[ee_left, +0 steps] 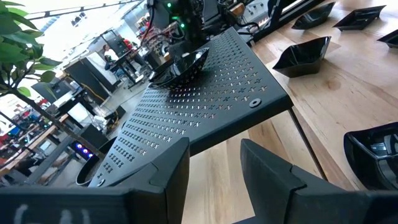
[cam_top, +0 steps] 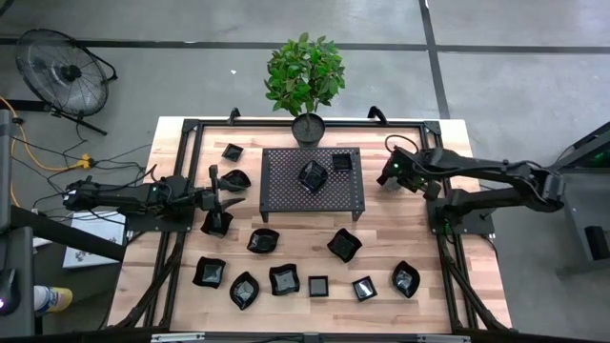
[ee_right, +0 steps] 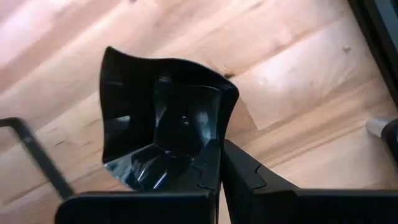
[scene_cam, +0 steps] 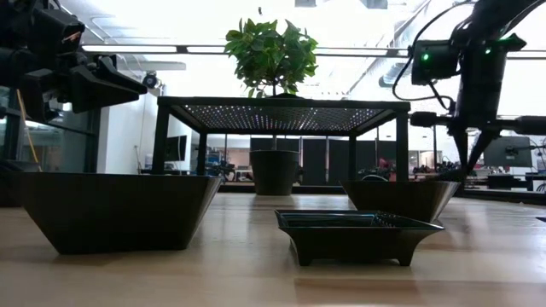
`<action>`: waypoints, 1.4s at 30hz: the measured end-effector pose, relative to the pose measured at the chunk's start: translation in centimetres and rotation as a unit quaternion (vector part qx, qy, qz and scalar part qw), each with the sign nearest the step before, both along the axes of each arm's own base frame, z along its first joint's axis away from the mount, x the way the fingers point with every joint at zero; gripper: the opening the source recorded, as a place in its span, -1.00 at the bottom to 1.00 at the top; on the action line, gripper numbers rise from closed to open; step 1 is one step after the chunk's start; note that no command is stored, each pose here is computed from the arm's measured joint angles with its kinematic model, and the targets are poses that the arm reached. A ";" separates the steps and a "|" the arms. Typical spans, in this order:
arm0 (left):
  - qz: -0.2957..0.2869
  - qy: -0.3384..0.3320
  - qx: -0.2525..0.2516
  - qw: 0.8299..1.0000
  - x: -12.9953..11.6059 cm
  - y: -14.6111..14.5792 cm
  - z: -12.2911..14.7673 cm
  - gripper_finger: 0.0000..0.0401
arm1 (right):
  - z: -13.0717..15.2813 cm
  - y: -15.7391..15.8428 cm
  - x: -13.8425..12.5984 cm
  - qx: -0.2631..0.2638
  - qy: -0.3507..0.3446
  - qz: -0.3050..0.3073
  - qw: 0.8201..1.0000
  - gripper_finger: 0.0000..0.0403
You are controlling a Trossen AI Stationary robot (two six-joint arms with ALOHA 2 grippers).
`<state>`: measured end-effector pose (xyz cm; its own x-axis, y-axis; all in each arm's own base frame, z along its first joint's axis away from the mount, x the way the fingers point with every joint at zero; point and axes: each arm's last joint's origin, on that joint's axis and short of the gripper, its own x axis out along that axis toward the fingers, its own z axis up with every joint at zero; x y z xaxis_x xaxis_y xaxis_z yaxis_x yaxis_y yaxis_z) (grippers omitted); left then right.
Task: Pick & Place Mini shaped plates
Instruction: Put the black distorted square plate on the shelf
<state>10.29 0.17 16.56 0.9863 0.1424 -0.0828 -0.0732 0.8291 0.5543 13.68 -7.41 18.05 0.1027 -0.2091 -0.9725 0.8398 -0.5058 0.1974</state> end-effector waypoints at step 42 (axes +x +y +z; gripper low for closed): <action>0.000 0.000 0.000 1.000 0.0 0.0 0.0 -0.30 | 16.9 1.3 7.1 -0.173 -0.139 0.336 0.915 -1.00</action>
